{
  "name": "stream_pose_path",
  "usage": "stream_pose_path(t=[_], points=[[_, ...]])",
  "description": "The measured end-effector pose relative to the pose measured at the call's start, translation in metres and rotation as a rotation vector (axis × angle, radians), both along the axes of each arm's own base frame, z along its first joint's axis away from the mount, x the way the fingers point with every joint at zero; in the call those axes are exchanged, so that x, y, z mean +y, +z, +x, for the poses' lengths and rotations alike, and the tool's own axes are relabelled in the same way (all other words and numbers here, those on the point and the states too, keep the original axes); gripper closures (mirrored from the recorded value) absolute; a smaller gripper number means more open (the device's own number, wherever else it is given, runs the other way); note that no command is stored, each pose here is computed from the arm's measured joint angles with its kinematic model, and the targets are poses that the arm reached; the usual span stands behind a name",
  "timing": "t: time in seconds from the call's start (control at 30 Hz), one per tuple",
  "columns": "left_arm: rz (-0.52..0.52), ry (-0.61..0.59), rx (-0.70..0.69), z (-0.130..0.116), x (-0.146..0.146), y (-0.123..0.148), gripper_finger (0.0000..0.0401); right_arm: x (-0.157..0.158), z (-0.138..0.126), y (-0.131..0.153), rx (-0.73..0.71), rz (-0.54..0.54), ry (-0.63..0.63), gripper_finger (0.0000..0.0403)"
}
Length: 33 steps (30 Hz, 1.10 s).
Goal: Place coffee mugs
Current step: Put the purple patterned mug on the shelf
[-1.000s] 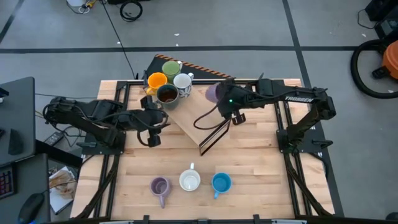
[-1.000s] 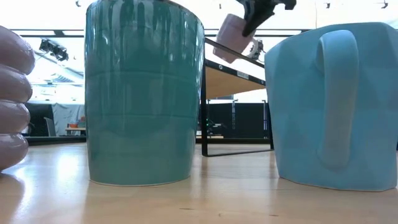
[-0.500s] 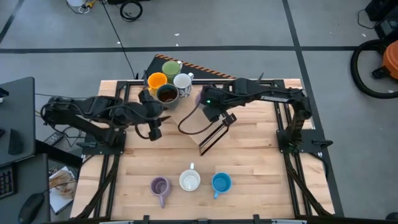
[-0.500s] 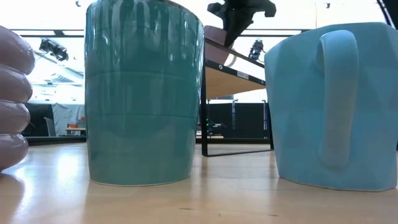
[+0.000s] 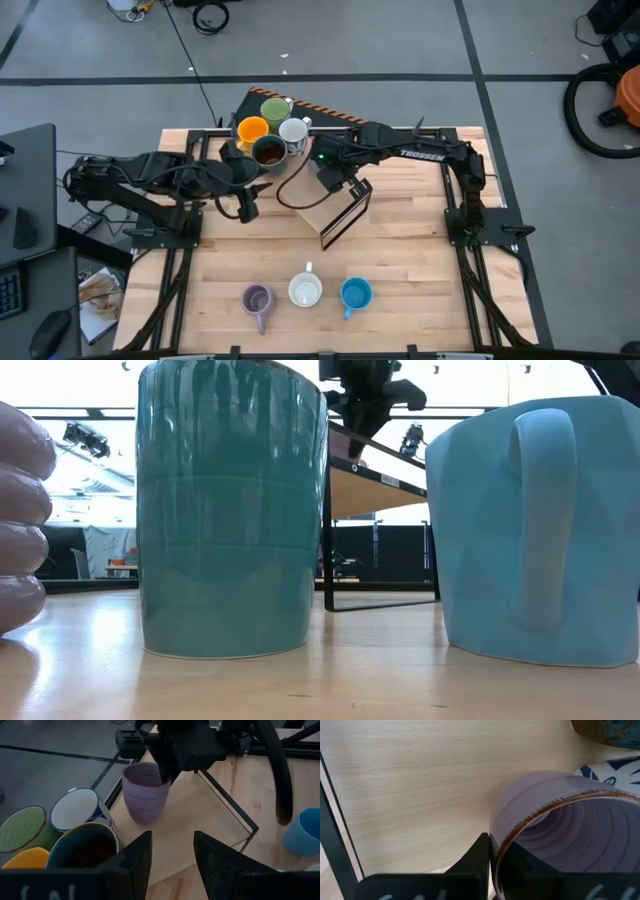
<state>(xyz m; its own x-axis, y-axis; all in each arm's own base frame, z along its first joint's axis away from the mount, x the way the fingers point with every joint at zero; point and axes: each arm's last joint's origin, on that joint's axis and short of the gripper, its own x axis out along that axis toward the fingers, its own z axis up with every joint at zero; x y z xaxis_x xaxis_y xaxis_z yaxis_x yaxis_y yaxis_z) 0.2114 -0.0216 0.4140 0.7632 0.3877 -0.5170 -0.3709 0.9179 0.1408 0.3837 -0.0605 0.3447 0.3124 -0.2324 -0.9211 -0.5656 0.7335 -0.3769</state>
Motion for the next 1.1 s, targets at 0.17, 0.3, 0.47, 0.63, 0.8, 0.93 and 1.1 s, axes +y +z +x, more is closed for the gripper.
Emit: stream_pose_path(t=[0.17,0.3,0.47,0.63,0.8,0.93,1.1], points=[[-0.001,0.001,0.001,0.000,0.000,0.000,0.0248,-0.004,0.002,-0.002,-0.004,0.010,0.008,0.0370],[0.000,0.000,0.003,0.000,0.000,0.000,0.0248,-0.008,0.003,-0.002,-0.019,0.018,0.002,0.0369],[0.004,-0.002,0.008,0.000,0.000,-0.001,0.0248,-0.010,0.004,-0.002,-0.031,0.022,-0.006,0.0369],[0.007,-0.004,0.011,0.000,0.000,-0.001,0.0248,-0.010,0.005,-0.002,-0.036,0.021,-0.008,0.0356],[0.014,-0.009,0.014,0.000,0.000,-0.001,0.0248,-0.011,0.007,-0.003,-0.048,-0.003,-0.029,0.0334],[0.015,-0.009,0.019,-0.001,0.000,-0.001,0.0248,-0.012,0.007,-0.002,-0.057,-0.012,-0.039,0.0316],[0.015,-0.009,0.020,-0.001,0.000,-0.001,0.0248,-0.013,0.007,-0.002,-0.051,-0.063,-0.059,0.0290]])
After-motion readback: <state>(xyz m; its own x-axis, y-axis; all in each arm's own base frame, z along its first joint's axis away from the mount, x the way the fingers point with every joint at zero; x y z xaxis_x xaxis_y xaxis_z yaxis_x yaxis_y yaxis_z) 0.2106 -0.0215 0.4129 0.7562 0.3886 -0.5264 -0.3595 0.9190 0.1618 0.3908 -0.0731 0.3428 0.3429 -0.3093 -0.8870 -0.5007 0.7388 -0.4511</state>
